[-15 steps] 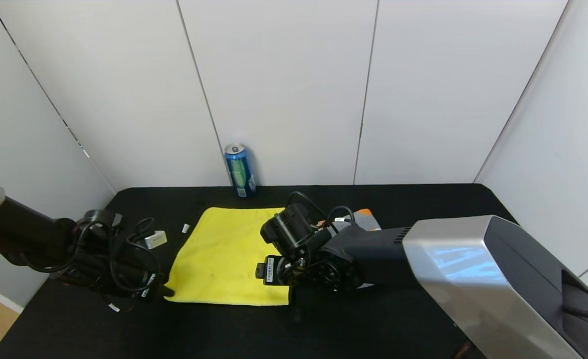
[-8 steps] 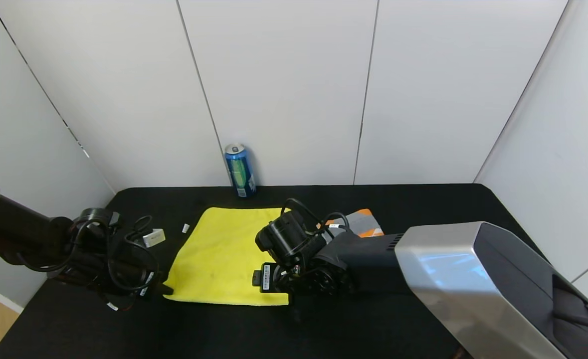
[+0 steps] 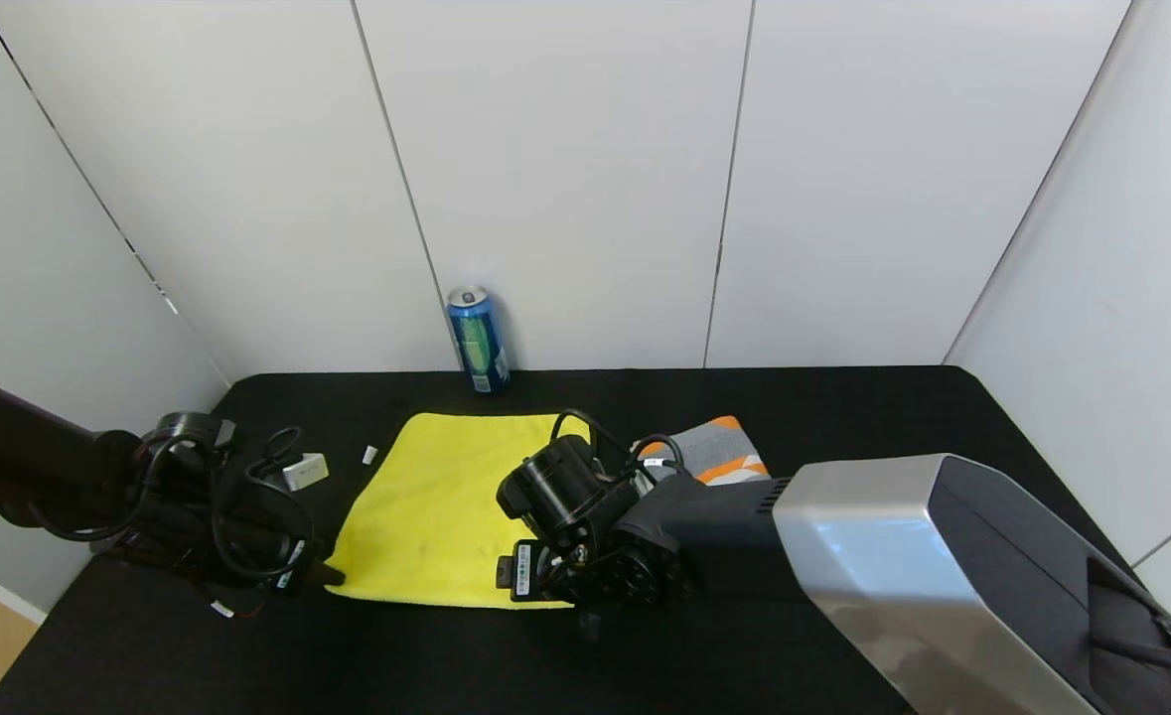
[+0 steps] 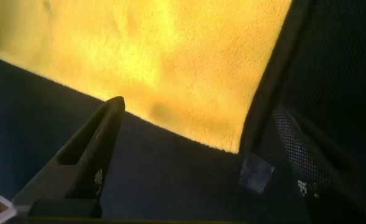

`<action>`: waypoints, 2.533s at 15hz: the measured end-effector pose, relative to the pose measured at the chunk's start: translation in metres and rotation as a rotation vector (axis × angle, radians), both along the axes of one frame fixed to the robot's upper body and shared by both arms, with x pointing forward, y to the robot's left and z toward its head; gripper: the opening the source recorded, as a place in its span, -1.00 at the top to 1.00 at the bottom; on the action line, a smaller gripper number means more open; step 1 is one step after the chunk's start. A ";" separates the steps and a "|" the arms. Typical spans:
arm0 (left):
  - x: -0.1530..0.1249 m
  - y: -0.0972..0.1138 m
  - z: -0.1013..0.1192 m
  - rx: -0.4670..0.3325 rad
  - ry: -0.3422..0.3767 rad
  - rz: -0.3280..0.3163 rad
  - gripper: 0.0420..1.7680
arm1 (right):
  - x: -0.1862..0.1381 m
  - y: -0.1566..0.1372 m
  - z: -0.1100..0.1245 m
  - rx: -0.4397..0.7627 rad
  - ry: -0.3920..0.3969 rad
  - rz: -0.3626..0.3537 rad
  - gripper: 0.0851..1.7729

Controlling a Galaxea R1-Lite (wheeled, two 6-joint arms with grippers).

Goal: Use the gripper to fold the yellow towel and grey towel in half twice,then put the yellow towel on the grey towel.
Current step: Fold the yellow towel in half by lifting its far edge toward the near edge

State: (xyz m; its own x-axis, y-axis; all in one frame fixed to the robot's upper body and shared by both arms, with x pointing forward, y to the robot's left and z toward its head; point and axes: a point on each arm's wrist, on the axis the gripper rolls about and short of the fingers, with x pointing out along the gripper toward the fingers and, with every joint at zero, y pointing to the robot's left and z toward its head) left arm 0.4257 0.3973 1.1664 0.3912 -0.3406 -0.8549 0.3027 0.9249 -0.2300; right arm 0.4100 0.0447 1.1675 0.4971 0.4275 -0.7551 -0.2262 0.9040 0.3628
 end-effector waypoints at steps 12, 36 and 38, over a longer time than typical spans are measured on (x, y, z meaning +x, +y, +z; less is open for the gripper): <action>0.000 0.000 0.002 0.003 -0.005 0.001 0.91 | -0.004 0.006 -0.004 -0.001 0.002 0.013 0.93; -0.034 -0.010 0.047 0.020 -0.106 -0.008 0.91 | -0.016 -0.007 0.024 -0.038 0.048 -0.007 0.93; -0.059 -0.014 0.065 0.030 -0.149 -0.001 0.91 | -0.037 -0.009 0.046 -0.033 0.048 0.011 0.93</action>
State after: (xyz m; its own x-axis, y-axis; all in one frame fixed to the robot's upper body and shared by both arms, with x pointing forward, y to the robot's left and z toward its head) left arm 0.3665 0.3835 1.2317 0.5140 -0.3158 -0.7975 0.3320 0.9305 -0.1545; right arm 0.3725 0.0358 1.2133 0.4551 0.4073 -0.7918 -0.2195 0.9131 0.3435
